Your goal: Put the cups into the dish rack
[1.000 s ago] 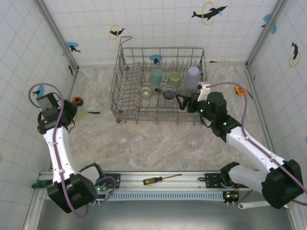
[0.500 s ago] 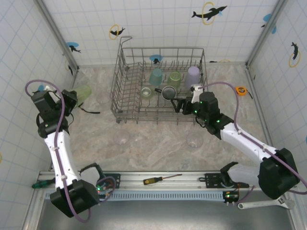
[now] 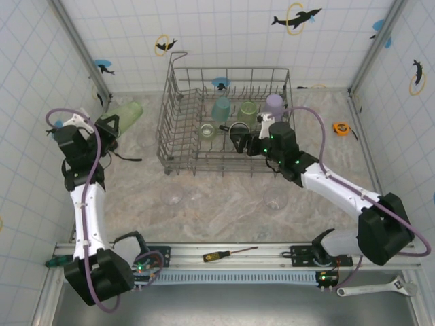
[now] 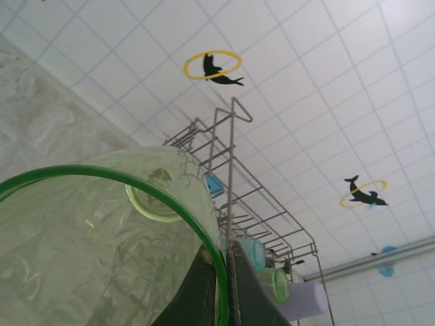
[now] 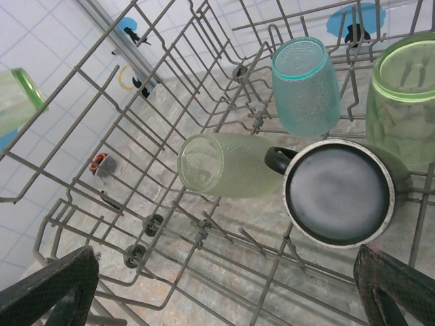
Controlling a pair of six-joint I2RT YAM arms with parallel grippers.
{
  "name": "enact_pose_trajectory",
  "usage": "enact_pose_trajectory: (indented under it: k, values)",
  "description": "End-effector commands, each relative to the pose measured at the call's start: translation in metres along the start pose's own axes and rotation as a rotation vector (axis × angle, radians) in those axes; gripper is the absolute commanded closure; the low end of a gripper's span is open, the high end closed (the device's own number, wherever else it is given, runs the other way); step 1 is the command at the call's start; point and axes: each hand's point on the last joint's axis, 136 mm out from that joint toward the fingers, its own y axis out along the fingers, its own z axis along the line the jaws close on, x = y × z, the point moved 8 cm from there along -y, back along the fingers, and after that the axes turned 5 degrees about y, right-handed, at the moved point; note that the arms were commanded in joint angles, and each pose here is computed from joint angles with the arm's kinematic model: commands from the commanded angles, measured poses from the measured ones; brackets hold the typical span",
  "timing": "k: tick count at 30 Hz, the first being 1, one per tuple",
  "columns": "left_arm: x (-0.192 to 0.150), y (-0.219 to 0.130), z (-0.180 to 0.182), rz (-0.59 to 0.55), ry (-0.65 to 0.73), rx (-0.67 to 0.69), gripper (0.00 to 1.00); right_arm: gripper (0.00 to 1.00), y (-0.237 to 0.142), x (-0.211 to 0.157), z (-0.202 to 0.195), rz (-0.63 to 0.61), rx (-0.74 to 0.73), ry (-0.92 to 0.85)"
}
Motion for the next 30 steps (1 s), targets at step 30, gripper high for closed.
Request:
enact_pose_trajectory:
  k: [30]
  values:
    - [-0.031, 0.084, -0.123, 0.175, 0.210, -0.562, 1.00, 0.00, 0.026, 0.057, 0.001, -0.094, 0.203, 0.235]
